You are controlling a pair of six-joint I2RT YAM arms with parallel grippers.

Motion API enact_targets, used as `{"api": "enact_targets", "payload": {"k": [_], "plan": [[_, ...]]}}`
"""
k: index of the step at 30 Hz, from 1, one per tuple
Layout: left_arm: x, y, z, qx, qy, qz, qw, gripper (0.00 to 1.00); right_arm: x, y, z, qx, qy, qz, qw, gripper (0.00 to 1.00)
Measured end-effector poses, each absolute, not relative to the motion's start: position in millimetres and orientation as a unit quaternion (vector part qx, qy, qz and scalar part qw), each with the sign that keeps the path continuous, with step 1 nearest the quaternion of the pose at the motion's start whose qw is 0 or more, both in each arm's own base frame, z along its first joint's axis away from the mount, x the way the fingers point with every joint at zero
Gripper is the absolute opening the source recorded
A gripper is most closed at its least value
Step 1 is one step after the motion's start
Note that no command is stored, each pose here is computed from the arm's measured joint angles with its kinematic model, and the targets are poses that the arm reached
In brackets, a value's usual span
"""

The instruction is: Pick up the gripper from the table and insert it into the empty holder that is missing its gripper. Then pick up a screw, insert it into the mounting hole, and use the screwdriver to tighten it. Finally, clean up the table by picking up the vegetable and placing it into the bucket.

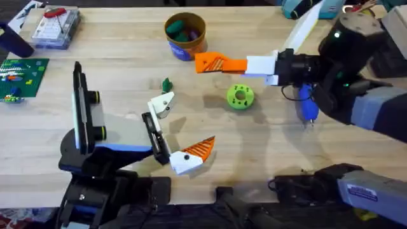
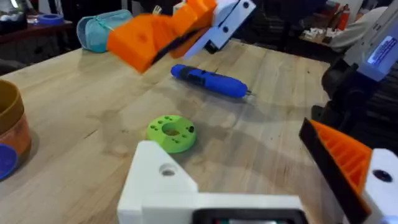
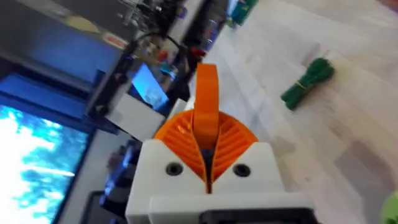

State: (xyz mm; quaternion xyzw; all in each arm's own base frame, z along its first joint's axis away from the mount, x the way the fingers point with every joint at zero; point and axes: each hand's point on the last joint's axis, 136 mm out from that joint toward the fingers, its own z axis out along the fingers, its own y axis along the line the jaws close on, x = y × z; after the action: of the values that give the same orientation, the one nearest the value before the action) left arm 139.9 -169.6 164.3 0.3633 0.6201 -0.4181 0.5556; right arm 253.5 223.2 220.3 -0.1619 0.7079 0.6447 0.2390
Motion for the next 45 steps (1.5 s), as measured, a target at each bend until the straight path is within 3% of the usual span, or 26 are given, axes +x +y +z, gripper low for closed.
{"api": "enact_targets", "payload": {"k": [15,28,45], "plan": [[139.9,-169.6,164.3,0.363,0.62,-0.418,0.556,0.987,200.0,222.0,212.0,-0.149,0.695,0.702,0.036,0.007],[139.9,-169.6,164.3,0.363,0.62,-0.418,0.556,0.986,200.8,230.4,177.7,-0.116,0.7,0.703,-0.047,0.007],[139.9,-169.6,164.3,0.363,0.62,-0.418,0.556,0.986,189.7,248.2,172.3,-0.137,0.695,0.701,-0.085,0.007]]}}
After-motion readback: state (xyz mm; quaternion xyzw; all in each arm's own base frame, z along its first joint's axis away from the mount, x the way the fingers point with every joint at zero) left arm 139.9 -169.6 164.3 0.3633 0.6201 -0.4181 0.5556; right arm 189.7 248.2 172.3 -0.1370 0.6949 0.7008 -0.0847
